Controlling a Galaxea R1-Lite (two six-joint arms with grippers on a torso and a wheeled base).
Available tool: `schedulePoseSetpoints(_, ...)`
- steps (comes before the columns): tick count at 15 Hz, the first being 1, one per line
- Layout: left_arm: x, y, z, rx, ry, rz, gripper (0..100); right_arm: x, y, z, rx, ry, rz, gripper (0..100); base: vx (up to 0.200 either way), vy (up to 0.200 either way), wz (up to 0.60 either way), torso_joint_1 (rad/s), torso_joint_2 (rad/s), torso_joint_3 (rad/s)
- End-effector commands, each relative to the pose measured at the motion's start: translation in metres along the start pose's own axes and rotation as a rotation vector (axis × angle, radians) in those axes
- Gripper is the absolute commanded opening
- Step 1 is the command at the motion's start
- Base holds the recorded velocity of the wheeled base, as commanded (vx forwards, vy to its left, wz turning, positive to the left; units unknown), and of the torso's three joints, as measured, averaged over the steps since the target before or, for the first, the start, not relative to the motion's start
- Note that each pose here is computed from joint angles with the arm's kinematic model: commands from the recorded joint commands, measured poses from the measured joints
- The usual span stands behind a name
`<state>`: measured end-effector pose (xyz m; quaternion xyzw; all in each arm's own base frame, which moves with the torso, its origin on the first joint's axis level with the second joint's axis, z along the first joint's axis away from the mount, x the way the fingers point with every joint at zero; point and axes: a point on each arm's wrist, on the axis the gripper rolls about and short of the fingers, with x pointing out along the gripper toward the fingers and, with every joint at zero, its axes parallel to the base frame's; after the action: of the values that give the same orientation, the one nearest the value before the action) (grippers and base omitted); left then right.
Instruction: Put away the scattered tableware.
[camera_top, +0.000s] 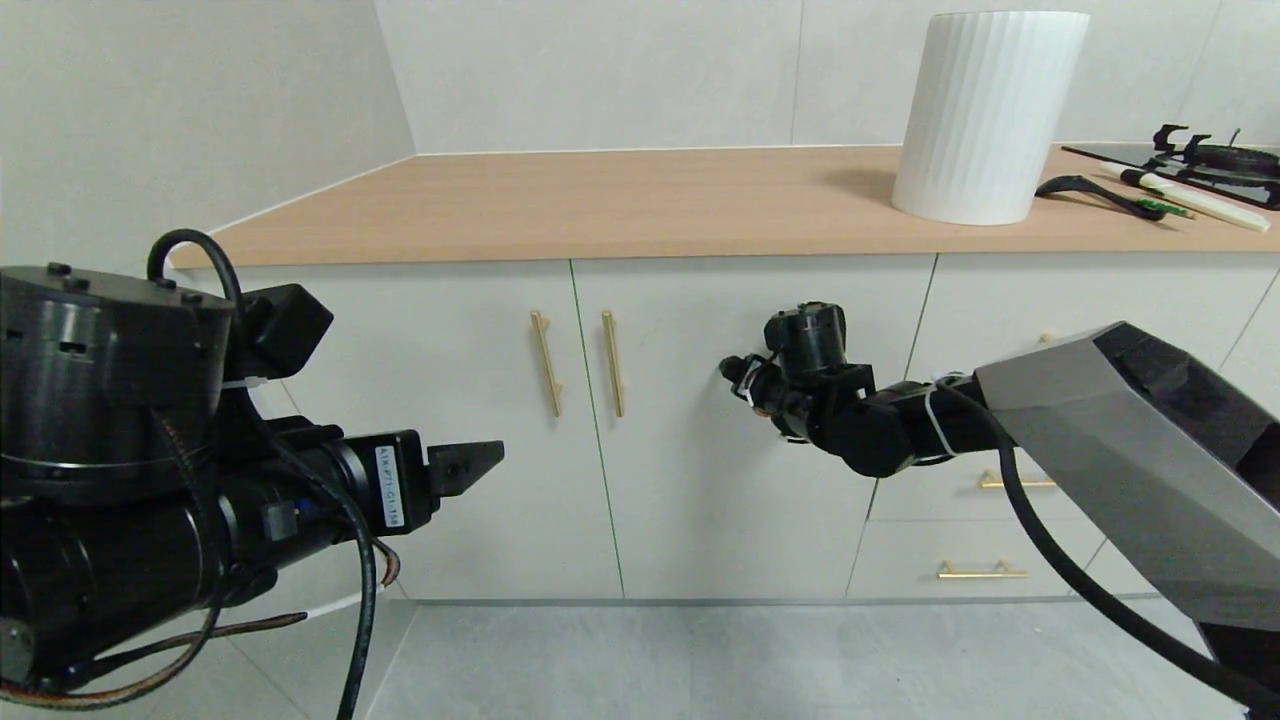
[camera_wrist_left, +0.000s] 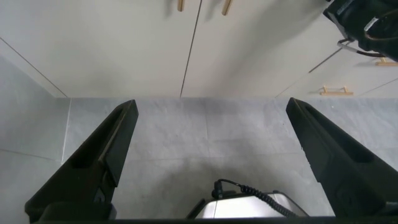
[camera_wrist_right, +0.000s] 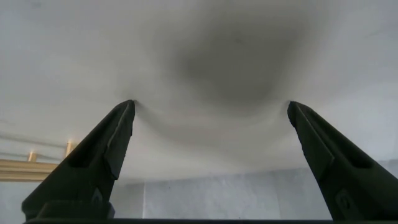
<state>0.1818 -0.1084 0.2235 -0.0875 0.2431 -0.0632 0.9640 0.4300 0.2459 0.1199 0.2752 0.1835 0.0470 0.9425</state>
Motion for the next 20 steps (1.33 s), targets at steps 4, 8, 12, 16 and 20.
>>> schedulePoseSetpoints(4, -0.002, 0.002, -0.001, -0.001, -0.002, 0.002, 100, -0.116, -0.006, 0.024, -0.068, 0.372, 0.376, 100, 0.000, 0.000, 0.00, 0.000, 0.00, 0.000)
schedulePoseSetpoints(8, -0.012, 0.006, 0.002, -0.015, -0.033, -0.006, 100, -0.164, -0.009, 0.048, -0.132, 0.257, 0.353, 100, 0.000, 0.000, 0.00, 0.000, 0.00, 0.000)
schedulePoseSetpoints(12, -0.047, 0.031, 0.007, -0.053, -0.139, 0.016, 100, -0.252, -0.033, 0.077, -0.236, 0.050, 0.282, 100, 0.000, 0.000, 0.00, 0.000, 0.00, 0.000)
schedulePoseSetpoints(16, -0.112, 0.066, -0.023, -0.023, -0.296, 0.004, 100, -0.363, -0.089, 0.085, -0.286, -0.192, 0.246, 100, 0.000, 0.000, 0.00, 0.000, 0.00, 0.000)
schedulePoseSetpoints(20, -0.159, 0.092, -0.065, 0.028, -0.406, -0.006, 100, -0.451, -0.140, 0.065, -0.470, -0.417, 0.175, 100, 0.000, 0.000, 0.00, 0.000, 0.00, 0.000)
